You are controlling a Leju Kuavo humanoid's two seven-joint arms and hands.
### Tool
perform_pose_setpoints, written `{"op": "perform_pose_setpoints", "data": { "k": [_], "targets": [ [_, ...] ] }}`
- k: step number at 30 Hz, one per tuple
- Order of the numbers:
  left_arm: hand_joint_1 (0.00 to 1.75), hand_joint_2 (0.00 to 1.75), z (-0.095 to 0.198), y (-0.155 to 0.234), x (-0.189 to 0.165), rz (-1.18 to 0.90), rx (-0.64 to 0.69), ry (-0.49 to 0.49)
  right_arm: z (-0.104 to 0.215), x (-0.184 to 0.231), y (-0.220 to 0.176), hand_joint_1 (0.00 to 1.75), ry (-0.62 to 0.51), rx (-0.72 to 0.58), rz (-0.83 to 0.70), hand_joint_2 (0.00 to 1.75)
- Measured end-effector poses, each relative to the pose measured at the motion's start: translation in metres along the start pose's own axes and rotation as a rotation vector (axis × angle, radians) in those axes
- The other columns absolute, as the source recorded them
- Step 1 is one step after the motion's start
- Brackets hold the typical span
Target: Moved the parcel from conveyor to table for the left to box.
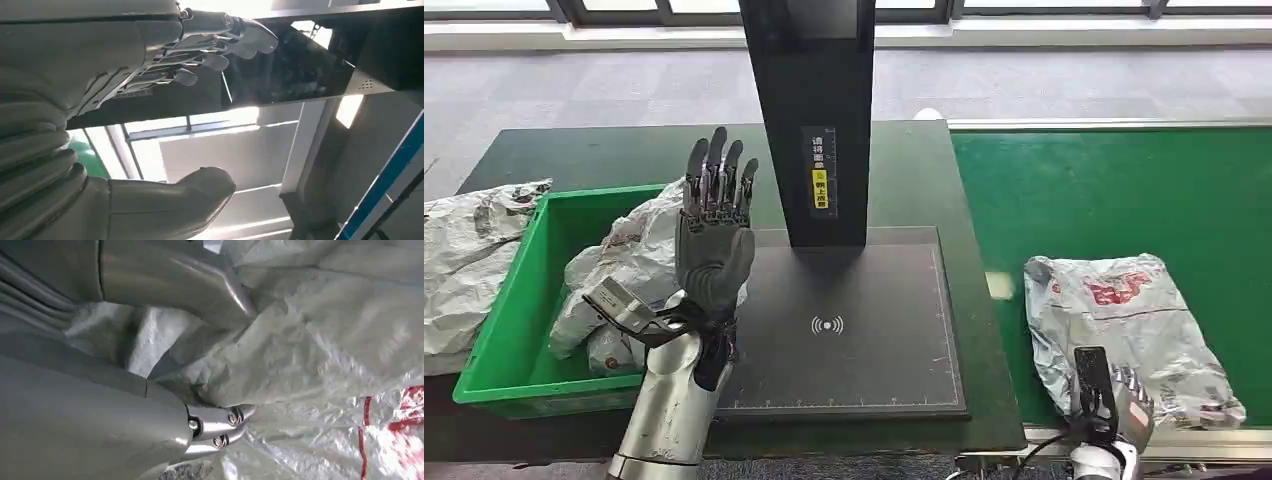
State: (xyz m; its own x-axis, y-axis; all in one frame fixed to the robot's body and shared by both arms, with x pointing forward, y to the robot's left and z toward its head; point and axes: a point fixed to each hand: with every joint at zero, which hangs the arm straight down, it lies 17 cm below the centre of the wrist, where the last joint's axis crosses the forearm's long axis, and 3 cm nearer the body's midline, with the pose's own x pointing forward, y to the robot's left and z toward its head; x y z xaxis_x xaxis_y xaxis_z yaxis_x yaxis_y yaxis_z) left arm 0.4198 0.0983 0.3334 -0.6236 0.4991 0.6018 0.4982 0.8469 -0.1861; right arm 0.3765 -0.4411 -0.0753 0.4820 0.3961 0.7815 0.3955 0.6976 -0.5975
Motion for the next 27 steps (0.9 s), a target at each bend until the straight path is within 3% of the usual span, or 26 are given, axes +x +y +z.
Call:
{"op": "perform_pose_setpoints", "data": {
  "k": [19, 27],
  "targets": [
    [0.00, 1.75, 0.004, 0.002, -0.001, -0.014, 0.001, 0.008, -0.012, 0.014, 0.008, 1.75, -0.024, 0.034, 0.036, 0.00],
    [0.00, 1.75, 0.004, 0.004, -0.004, -0.033, 0.012, 0.015, 0.008, 0.058, -0.001, 1.75, -0.267, -0.037, -0.045, 0.00]
  ]
}}
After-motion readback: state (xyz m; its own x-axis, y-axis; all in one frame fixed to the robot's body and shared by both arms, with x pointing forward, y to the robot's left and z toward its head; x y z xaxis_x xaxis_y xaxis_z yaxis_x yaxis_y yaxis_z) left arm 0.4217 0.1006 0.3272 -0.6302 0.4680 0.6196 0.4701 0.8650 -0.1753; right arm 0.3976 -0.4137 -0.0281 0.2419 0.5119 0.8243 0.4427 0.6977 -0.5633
